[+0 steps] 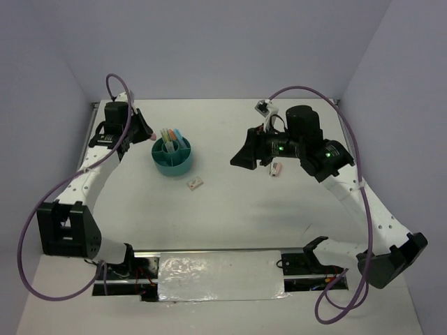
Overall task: Sort the stationery into containers
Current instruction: Place the pen in the storage box.
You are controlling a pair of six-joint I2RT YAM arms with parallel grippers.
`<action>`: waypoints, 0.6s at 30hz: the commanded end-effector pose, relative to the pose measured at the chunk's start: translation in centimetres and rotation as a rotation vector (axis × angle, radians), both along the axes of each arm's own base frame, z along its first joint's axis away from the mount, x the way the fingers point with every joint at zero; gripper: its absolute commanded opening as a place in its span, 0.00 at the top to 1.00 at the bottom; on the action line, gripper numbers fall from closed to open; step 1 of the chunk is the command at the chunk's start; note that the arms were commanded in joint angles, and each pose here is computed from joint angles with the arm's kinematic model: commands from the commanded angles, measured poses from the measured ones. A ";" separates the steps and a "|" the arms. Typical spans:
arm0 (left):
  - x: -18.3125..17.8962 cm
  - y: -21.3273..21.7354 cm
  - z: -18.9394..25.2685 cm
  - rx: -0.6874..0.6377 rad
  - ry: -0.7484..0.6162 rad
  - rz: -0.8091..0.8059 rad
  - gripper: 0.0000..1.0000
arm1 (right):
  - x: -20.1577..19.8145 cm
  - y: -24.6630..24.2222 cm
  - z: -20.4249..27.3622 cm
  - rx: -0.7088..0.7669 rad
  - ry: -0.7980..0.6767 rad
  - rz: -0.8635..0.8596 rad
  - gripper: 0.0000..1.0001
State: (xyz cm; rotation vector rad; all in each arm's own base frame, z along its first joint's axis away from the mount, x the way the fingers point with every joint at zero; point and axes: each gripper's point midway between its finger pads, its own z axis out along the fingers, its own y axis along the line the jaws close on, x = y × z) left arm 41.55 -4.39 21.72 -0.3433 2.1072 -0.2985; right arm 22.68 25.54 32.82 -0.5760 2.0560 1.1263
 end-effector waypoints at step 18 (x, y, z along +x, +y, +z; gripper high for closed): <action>3.9 -0.8 -4.8 -0.022 0.009 -0.148 0.98 | -2.3 -1.9 0.1 -0.074 -0.061 0.036 0.31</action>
